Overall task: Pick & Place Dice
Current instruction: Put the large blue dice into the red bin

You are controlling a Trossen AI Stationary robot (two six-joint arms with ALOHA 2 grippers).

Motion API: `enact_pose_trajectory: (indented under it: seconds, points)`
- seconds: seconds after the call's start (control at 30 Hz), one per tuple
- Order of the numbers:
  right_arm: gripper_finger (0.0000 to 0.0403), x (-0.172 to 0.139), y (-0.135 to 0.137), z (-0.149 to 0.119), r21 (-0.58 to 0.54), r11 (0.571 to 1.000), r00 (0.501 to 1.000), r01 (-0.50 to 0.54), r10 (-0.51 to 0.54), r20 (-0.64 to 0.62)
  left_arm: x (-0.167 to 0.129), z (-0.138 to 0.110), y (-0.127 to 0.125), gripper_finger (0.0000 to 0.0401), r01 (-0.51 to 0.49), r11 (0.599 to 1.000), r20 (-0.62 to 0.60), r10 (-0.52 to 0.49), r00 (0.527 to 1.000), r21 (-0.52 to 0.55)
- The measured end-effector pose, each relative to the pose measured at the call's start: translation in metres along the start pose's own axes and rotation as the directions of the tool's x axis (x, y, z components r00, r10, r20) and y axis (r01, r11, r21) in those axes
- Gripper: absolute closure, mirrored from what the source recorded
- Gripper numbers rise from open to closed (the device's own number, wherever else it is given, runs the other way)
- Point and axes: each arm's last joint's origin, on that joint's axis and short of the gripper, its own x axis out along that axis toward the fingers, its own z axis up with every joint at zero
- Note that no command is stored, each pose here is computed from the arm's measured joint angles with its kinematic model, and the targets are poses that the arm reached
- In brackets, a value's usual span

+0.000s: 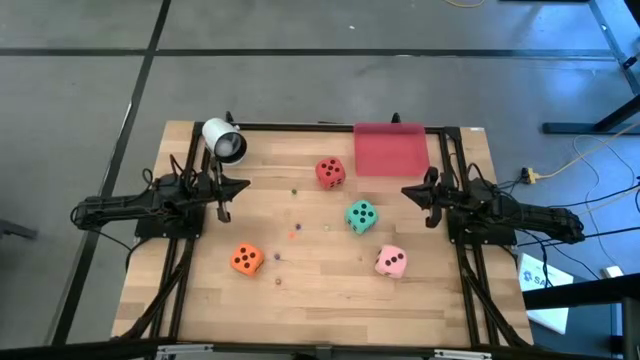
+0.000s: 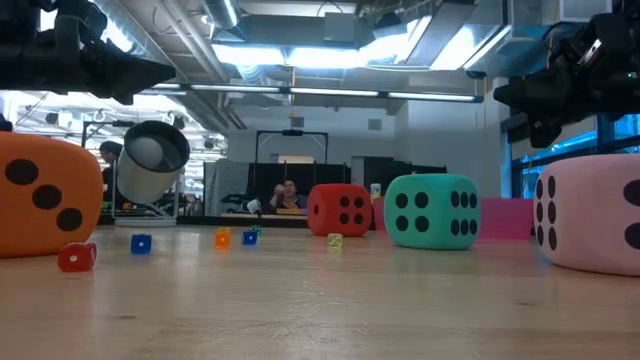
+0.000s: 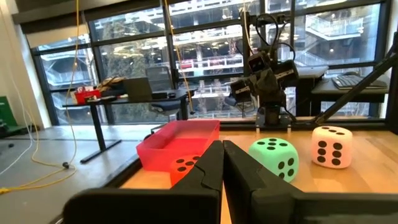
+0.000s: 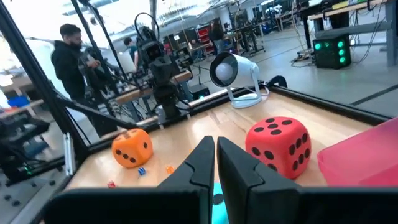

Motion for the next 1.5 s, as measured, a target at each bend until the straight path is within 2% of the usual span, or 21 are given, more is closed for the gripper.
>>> enact_pose_trajectory:
  seconds: [0.1,0.2,0.33,0.53,0.7,0.83,0.9,1.0,1.17,1.5]
  points:
    - [0.0380,0.000,0.001,-0.001,0.049,0.998,0.999,-0.027,0.028,-0.015,0.000,0.001,0.000,0.0395,0.000,0.998,0.011,0.001,1.000,-0.070]
    - [0.0371,0.001,0.001,-0.001,0.088,0.995,0.998,-0.045,0.048,-0.029,0.000,0.002,0.000,0.0395,0.004,0.976,0.023,0.001,1.000,-0.216]
    - [0.0334,0.004,0.006,0.002,0.099,0.989,0.994,-0.110,0.111,-0.008,0.000,0.002,0.000,0.0397,0.005,0.943,0.016,0.001,1.000,-0.333]
    - [0.0230,0.012,0.014,0.003,0.092,0.977,0.980,-0.195,0.197,-0.010,0.000,0.001,0.000,0.0398,0.003,0.937,0.014,0.002,1.000,-0.350]
    - [0.0138,0.021,0.018,-0.001,0.090,0.978,0.980,-0.191,0.195,-0.035,0.000,0.002,0.000,0.0399,0.004,0.935,0.019,0.003,1.000,-0.354]
    - [0.0095,0.032,0.022,-0.007,0.090,0.983,0.978,-0.161,0.171,-0.122,0.000,0.004,0.001,0.0399,0.010,0.934,0.045,0.006,0.999,-0.358]
    - [0.0085,0.039,0.026,-0.005,0.068,0.986,0.974,-0.153,0.162,-0.159,0.000,0.005,0.001,0.0399,0.012,0.933,0.054,0.008,0.999,-0.358]
    - [0.0080,0.053,0.037,0.003,-0.031,0.983,0.964,-0.180,0.170,-0.207,0.000,0.005,0.001,0.0399,0.012,0.934,0.054,0.007,0.999,-0.358]
    - [0.0078,0.079,0.052,0.018,-0.181,0.952,0.949,-0.248,0.201,-0.244,0.000,0.005,0.001,0.0396,0.012,0.934,0.051,0.006,0.999,-0.358]
    - [0.0078,0.094,0.058,0.025,-0.206,0.945,0.944,-0.256,0.198,-0.263,0.000,0.004,0.001,0.0395,0.009,0.935,0.040,0.005,0.999,-0.355]
